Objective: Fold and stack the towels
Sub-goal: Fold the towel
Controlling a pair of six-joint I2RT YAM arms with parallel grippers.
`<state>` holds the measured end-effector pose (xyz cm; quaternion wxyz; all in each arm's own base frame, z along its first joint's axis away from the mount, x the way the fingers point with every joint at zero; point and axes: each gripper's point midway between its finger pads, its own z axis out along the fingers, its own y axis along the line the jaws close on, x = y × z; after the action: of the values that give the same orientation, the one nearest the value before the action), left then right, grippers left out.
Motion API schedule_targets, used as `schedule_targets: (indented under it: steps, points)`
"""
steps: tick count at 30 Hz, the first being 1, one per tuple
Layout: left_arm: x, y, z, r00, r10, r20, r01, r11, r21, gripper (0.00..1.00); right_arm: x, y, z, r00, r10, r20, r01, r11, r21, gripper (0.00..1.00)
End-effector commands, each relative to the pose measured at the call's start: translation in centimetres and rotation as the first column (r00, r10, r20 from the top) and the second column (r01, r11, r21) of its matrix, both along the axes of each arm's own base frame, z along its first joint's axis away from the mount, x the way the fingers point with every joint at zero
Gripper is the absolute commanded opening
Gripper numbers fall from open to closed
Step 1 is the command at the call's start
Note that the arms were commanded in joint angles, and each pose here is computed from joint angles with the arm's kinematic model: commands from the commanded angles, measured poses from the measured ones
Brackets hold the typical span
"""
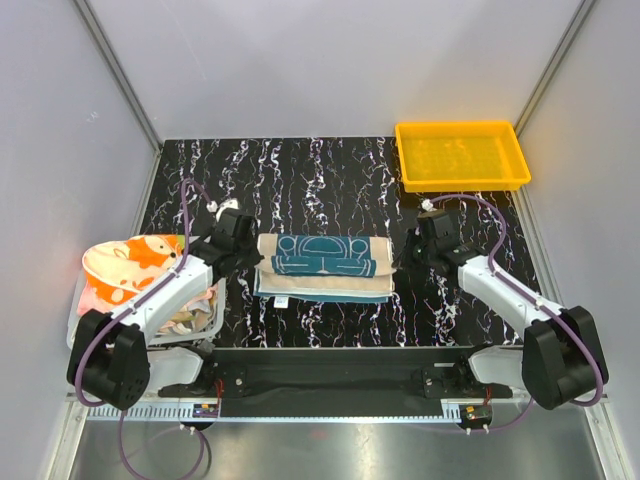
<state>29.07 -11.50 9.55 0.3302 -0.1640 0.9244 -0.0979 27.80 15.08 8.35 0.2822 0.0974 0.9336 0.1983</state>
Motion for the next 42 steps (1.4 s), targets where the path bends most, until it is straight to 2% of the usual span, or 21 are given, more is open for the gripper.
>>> schedule_targets:
  steps: [1, 13, 16, 17, 18, 19, 20, 21, 23, 25, 28, 32, 37, 42]
  points:
    - [-0.5, 0.6, 0.3, 1.0, 0.001, 0.018, -0.001, 1.0, 0.016, 0.0, -0.6, -0.9, -0.1, 1.0, -0.028, 0.004, 0.028, 0.999, -0.027, 0.0]
    - [-1.8, 0.5, -1.4, 1.0, -0.015, -0.019, 0.015, 1.0, 0.002, 0.0, -2.6, -0.2, -1.4, 0.999, -0.004, -0.036, 0.005, 0.999, 0.035, 0.0]
    - [-2.1, 0.4, -1.9, 0.999, -0.027, -0.033, 0.027, 1.0, -0.001, 0.01, -3.3, 0.3, -1.9, 0.999, 0.018, -0.047, -0.015, 0.997, 0.072, 0.05]
    - [-2.2, 0.1, -1.8, 0.999, -0.042, -0.031, 0.042, 0.999, -0.009, 0.05, -3.4, 0.5, -1.8, 0.999, 0.027, -0.046, -0.023, 0.996, 0.086, 0.13]
    - [-2.3, 0.1, -1.8, 0.998, -0.048, -0.033, 0.048, 0.999, -0.009, 0.15, -3.8, 0.9, -1.6, 0.998, 0.049, -0.044, -0.044, 0.993, 0.11, 0.16]
    - [-2.4, 0.2, -1.5, 0.998, -0.05, -0.03, 0.05, 0.999, -0.007, 0.2, -4.0, 1.0, -1.5, 0.997, 0.054, -0.048, -0.049, 0.992, 0.115, 0.21]
    - [-2.2, 0.2, -0.8, 0.998, -0.057, -0.015, 0.057, 0.998, -0.004, 0.25, -4.2, 1.0, -1.1, 0.997, 0.062, -0.04, -0.057, 0.991, 0.117, 0.31]
    - [-2.2, 0.2, -0.4, 0.998, -0.062, -0.009, 0.062, 0.998, -0.002, 0.37, -4.1, 0.8, -0.4, 0.998, 0.055, -0.016, -0.053, 0.992, 0.113, 0.36]
    - [-2.1, 0.3, 1.5, 0.997, -0.073, 0.021, 0.074, 0.997, 0.0, 0.43, -4.2, 0.2, 0.5, 0.999, 0.046, -0.004, -0.046, 0.995, 0.09, 0.48]
    - [-2.0, 0.3, 2.9, 0.996, -0.076, 0.038, 0.076, 0.997, -0.001, 0.46, -3.9, -0.3, 1.5, 1.0, 0.025, 0.015, -0.026, 0.998, 0.065, 0.5]
    - [-1.1, -0.8, 5.3, 0.991, -0.094, 0.097, 0.099, 0.994, -0.049, 0.46, -2.8, -0.7, 2.2, 1.0, -0.002, 0.027, 0.001, 0.999, 0.032, 0.5]
    - [0.1, -4.2, 5.5, 0.984, -0.156, 0.091, 0.166, 0.98, -0.11, 0.4, -1.0, 0.0, 2.1, 1.0, 0.003, 0.013, -0.003, 1.0, 0.026, 0.5]
    - [0.0, -9.2, 2.6, 0.966, -0.258, 0.03, 0.26, 0.958, -0.12, 0.39, 1.6, -0.3, -0.1, 1.0, -0.028, -0.002, 0.028, 0.998, -0.048, 0.62]
    - [-1.2, -12.4, -0.6, 0.934, -0.356, -0.019, 0.352, 0.928, -0.122, 0.38, 2.8, 0.7, -2.8, 1.0, -0.003, -0.026, 0.002, 0.999, -0.04, 0.64]
